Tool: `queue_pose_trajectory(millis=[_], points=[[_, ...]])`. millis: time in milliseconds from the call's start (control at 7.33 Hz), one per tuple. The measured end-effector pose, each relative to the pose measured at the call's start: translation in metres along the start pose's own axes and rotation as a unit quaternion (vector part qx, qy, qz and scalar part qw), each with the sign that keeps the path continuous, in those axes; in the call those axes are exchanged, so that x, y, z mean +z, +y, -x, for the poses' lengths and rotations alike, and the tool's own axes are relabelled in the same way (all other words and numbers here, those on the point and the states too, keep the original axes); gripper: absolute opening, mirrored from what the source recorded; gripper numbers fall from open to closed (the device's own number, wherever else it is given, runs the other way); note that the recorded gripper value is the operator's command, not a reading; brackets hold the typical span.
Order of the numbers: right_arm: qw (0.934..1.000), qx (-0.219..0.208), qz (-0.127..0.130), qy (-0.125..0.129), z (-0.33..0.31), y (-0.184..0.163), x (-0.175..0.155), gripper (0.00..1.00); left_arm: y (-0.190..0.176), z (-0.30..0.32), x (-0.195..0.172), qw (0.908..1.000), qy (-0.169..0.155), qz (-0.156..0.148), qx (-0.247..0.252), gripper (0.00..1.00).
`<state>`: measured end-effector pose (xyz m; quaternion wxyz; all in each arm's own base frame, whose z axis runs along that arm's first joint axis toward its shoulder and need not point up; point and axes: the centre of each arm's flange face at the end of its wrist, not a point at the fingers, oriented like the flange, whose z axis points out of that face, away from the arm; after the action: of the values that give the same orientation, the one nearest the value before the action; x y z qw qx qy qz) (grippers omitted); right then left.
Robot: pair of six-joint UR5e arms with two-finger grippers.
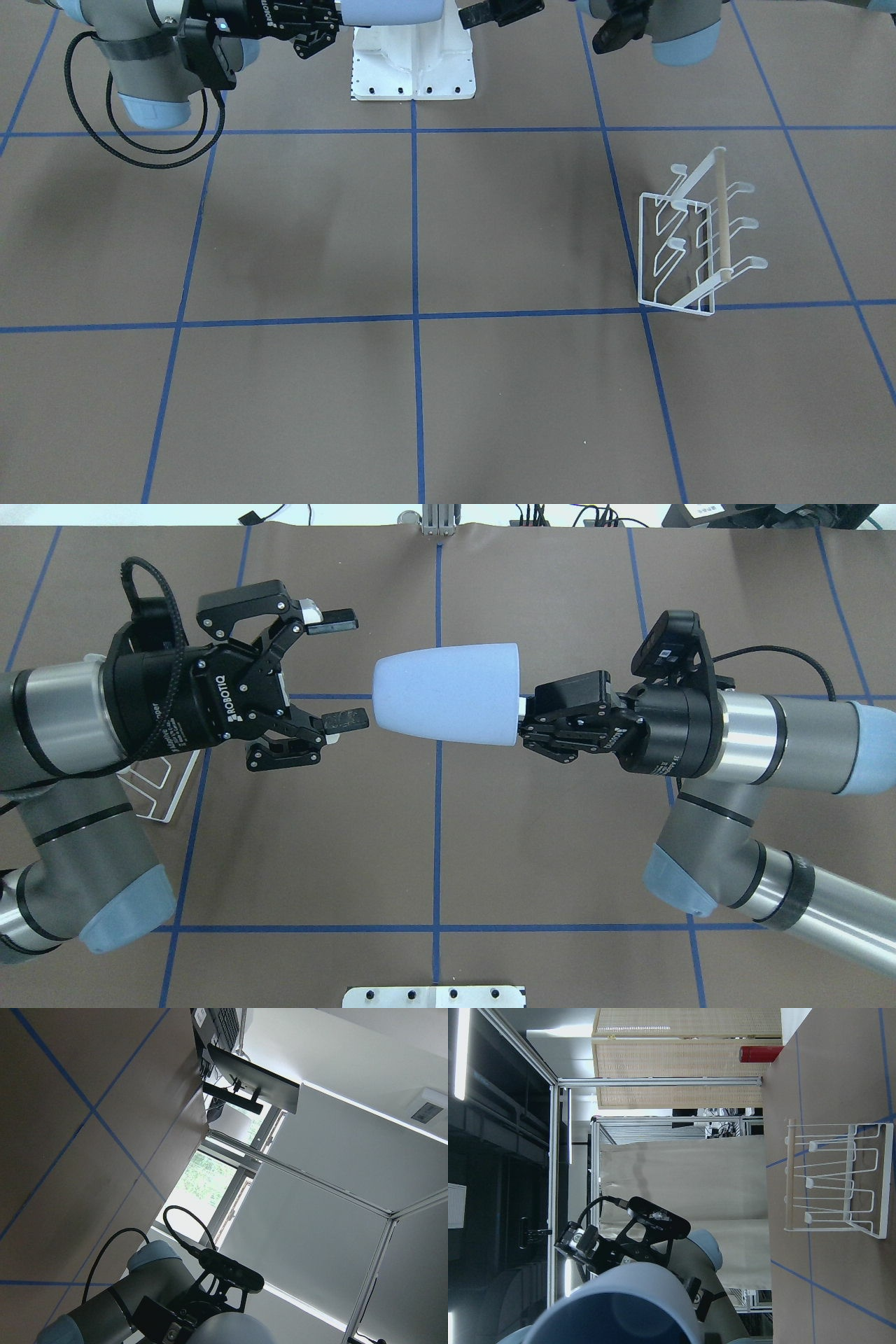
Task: Hang cup on cup holder
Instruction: 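Close the left gripper on the cup's closed end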
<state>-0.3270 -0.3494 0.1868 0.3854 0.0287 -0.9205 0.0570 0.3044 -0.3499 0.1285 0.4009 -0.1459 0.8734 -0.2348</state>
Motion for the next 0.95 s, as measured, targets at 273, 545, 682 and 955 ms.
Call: queue_pose_trajectory(millis=[273, 545, 682, 955], points=[[1.0, 0.002, -0.005, -0.002, -0.001, 0.0, 0.0, 0.0, 0.008, 0.004, 0.006, 0.9999, -0.001, 0.009, -0.005, 0.98], [1.0, 0.003, -0.005, 0.001, -0.005, 0.0, 0.0, 0.0, 0.018, 0.01, 0.015, 0.9997, -0.004, 0.022, -0.012, 0.98], [1.0, 0.004, -0.006, 0.002, -0.006, 0.001, 0.0, 0.0, 0.021, 0.013, 0.017, 0.9995, -0.006, 0.026, -0.015, 0.98], [1.0, 0.006, -0.004, 0.003, -0.007, 0.002, 0.0, 0.0, 0.022, 0.015, 0.018, 0.9995, -0.007, 0.027, -0.017, 0.96]])
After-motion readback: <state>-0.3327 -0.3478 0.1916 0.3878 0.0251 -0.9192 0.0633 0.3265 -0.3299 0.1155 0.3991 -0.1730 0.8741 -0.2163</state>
